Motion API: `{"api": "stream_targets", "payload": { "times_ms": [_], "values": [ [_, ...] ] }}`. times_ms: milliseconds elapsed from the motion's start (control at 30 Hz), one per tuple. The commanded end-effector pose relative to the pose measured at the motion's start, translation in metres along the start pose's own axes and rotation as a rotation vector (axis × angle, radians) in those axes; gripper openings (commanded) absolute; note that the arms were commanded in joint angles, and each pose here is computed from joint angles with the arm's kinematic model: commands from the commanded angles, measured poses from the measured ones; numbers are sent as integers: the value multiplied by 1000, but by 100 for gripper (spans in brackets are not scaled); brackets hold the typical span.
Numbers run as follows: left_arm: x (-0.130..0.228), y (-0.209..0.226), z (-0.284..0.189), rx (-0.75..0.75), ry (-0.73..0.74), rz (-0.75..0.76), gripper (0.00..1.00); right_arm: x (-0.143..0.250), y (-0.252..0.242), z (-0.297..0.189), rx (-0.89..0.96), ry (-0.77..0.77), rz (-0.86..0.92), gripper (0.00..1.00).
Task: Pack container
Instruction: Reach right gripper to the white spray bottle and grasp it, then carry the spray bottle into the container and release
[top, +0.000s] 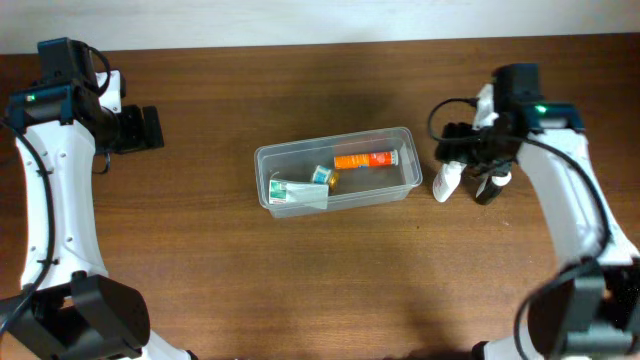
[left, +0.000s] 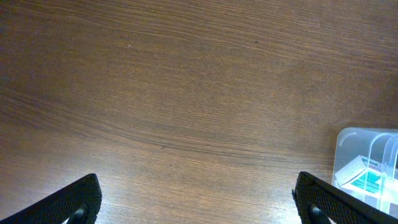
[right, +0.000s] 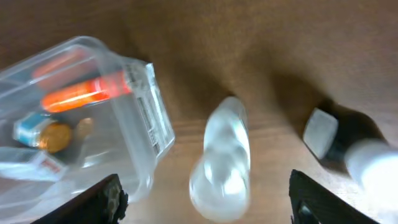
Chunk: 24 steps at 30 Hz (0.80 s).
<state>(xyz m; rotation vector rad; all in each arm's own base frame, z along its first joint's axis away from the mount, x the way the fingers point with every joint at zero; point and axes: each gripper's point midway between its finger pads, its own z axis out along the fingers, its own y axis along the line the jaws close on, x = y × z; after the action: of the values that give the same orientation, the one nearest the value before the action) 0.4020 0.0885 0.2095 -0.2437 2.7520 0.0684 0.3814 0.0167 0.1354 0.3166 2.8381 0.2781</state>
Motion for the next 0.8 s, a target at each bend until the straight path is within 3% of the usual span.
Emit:
{"api": "stream_targets", "payload": {
  "times_ms": [0,233,300,533,767],
  "values": [
    [-3,0,-9,2,-26,-12,99,-5,-8,10,71,-2,30,73],
    [-3,0,-9,2,-26,-12,99,-6,-11,22,82,15,47,49],
    [-3,0,-9,2,-26,-12,99,-2,-11,22,86,32,47,38],
    [-3,0,-9,2,-26,-12,99,2,-4,20,96,38,22,20],
    [-3,0,-9,2,-26,-12,99,-23,15,-42,72,-72,-2,16]
  ]
}}
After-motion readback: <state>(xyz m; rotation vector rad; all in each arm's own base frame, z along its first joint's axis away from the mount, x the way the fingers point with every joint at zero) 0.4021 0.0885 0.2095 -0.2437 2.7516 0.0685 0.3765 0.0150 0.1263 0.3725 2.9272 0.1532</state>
